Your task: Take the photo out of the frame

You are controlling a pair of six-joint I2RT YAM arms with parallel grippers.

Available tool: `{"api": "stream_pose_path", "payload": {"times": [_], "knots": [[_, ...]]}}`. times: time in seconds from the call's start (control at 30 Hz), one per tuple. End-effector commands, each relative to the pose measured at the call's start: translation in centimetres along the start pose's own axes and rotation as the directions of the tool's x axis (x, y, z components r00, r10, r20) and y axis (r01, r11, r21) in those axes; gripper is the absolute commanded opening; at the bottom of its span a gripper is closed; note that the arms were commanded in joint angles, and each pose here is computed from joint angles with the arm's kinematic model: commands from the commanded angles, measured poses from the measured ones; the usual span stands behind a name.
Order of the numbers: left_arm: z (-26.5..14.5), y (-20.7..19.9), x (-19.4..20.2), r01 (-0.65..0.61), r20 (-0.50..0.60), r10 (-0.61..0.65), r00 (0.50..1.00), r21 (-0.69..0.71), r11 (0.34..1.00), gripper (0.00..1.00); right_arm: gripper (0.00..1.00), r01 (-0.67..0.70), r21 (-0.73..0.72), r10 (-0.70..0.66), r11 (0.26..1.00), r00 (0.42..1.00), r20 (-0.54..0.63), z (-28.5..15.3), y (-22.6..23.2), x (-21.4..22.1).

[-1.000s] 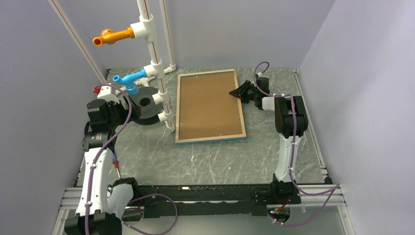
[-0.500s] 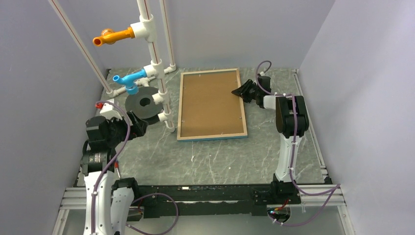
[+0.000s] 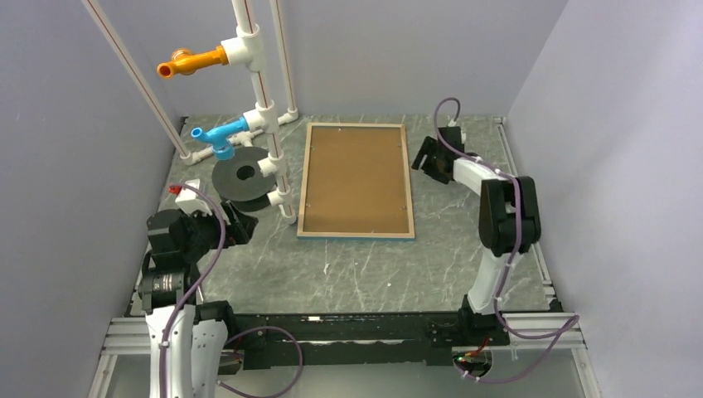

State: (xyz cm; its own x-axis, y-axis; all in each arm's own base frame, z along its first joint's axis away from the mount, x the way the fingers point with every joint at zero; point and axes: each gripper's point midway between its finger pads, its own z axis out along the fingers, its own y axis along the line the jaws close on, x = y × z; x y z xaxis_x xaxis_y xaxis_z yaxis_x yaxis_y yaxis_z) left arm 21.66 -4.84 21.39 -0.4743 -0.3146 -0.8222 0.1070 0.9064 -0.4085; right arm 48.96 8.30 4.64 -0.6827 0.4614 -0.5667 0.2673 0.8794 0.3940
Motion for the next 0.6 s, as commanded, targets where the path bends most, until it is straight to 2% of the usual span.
{"api": "stream_pose_path", "payload": {"times": [0.0,0.1,0.2,0.37,0.47,0.57], "knots": [[-0.7,-1.9,-1.1,-0.077,0.078,0.069,0.995,0.096,0.992,0.98,0.74,0.15,0.203,-0.165,0.968,0.984,0.061,-6.1,-2.9,-0.8],[-1.1,-2.2,-1.2,-0.094,0.102,0.083,0.991,0.107,0.99,0.99,0.74,0.259,0.099,-0.265,0.961,0.963,0.051,-7.9,0.7,3.0],[-1.5,-2.7,-1.2,-0.107,0.12,0.092,0.989,0.131,0.986,0.99,0.74,0.409,0.024,-0.409,0.912,0.912,0.031,-9.1,3.5,8.3],[-1.8,-3.4,-1.1,-0.122,0.125,0.102,0.987,0.159,0.98,1.0,0.74,0.426,-0.113,-0.435,0.898,0.898,-0.069,-10.4,6.4,15.9],[-1.9,-3.4,-1.0,-0.12,0.127,0.101,0.987,0.149,0.982,0.99,0.75,0.522,-0.227,-0.538,0.822,0.843,-0.012,-13.0,10.6,19.0],[-2.2,-3.1,-1.2,-0.116,0.143,0.098,0.985,0.121,0.986,0.99,0.76,0.563,-0.389,-0.593,0.73,0.804,0.051,-16.4,15.1,22.9]]}}
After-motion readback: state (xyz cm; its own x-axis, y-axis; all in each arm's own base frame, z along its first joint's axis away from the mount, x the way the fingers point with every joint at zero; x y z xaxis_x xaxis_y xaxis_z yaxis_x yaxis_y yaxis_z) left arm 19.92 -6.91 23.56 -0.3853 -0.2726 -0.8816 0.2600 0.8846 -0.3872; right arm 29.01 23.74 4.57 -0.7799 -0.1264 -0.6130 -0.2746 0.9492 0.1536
